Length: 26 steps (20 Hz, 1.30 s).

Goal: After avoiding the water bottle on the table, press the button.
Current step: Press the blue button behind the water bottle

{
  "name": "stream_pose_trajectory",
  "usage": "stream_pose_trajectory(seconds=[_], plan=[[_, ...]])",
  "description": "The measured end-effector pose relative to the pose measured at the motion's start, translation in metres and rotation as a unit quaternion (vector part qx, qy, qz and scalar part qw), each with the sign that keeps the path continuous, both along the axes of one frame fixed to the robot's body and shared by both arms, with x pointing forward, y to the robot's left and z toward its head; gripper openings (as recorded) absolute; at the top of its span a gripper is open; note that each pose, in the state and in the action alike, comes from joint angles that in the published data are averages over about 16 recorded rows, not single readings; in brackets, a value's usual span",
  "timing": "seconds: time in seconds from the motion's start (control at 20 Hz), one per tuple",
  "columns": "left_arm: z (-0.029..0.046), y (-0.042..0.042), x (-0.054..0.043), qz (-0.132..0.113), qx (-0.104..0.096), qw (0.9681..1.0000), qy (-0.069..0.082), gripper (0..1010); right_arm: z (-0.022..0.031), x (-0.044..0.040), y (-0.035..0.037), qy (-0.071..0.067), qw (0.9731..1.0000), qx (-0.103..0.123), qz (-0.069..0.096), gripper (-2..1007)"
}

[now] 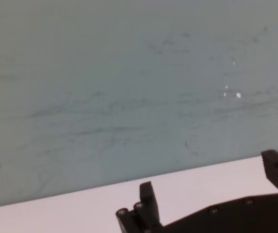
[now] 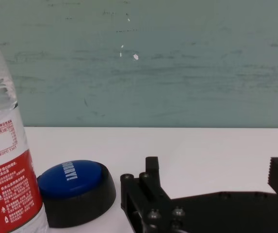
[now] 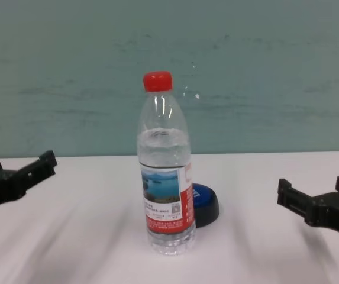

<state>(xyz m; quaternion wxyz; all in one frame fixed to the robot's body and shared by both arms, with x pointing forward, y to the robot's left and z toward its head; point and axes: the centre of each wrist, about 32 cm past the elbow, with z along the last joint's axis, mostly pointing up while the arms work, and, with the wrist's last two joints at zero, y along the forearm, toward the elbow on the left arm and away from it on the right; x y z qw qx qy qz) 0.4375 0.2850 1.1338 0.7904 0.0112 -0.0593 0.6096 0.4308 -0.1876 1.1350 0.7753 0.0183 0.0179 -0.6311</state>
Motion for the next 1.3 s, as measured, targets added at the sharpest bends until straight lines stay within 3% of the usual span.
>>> stream_pose_trajectory(seconds=[0.5, 1.3], plan=[[-0.0042, -0.0042, -0.0176, -0.002, -0.001, 1.0, 0.001, 1010, 0.0, 0.0, 0.0, 0.0, 1.0, 0.0, 0.0, 1004], [-0.0039, -0.004, -0.0378, -0.031, 0.001, 0.9994, 0.014, 1010, 0.0, 0.0, 0.0, 0.0, 1.0, 0.0, 0.0, 1004]])
